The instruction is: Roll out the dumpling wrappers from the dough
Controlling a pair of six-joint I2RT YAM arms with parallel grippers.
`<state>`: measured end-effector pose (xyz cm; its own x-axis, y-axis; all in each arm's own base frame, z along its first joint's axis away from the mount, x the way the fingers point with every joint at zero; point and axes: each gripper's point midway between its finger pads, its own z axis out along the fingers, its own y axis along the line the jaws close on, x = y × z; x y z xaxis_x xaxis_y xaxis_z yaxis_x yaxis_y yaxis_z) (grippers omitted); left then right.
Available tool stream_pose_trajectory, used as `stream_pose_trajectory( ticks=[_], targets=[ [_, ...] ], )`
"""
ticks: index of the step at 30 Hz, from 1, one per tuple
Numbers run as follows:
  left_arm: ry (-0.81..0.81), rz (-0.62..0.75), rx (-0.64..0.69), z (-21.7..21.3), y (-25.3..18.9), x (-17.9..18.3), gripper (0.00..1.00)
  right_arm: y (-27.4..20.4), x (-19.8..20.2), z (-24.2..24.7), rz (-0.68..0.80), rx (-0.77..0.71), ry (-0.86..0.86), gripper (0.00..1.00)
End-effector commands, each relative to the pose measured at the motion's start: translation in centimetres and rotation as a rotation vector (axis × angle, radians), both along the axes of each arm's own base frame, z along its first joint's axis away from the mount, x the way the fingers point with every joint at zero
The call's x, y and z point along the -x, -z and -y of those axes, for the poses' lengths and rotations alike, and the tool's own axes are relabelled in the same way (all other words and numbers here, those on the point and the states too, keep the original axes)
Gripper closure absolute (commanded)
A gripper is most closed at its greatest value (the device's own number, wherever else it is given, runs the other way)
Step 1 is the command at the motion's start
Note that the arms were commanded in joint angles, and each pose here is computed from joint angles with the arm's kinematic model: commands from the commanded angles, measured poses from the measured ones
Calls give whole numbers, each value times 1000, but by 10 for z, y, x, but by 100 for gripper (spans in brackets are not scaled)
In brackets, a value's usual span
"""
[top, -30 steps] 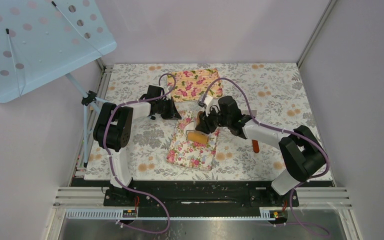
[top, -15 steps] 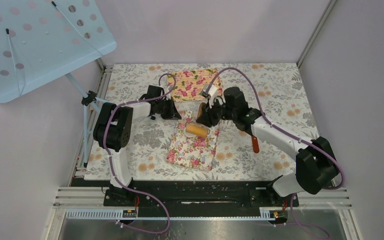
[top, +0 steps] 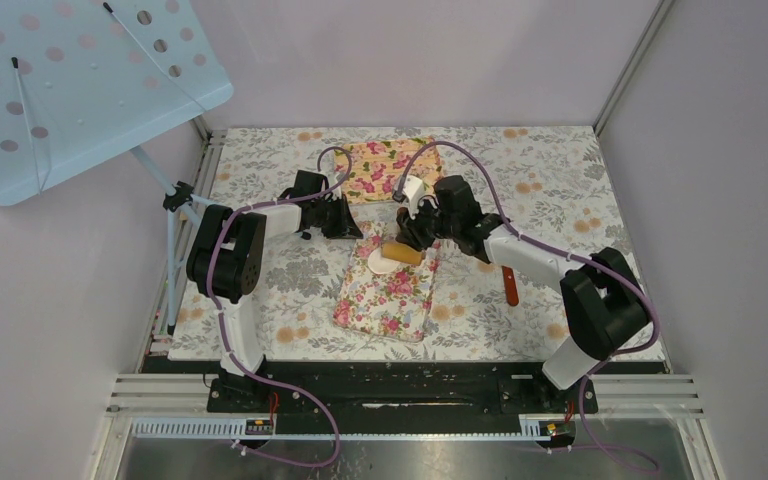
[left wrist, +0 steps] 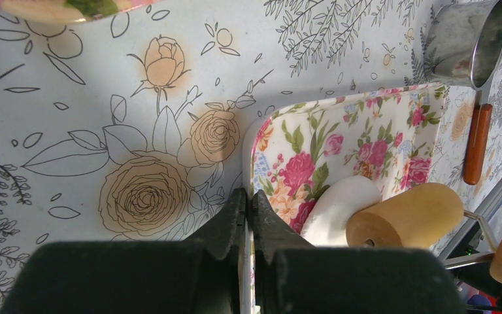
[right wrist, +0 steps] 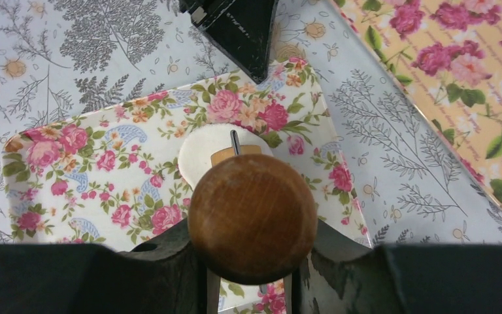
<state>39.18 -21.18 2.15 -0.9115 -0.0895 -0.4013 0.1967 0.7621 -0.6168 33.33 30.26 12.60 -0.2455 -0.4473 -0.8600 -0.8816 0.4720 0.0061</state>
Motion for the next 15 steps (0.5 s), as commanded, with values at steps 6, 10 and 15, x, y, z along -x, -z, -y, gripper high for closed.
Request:
stream_pose_trajectory(
  ticks=[6,10,15],
  targets=[
    [25,-94,-16,0,20,19,100,3,-7,3,121,66,-5,100],
    [24,-96,-17,-1,21,19,100,24,-2,7,59,148,19,100],
    [24,-95,-17,-1,20,19,100,45,0,16,11,218,54,100]
  ],
)
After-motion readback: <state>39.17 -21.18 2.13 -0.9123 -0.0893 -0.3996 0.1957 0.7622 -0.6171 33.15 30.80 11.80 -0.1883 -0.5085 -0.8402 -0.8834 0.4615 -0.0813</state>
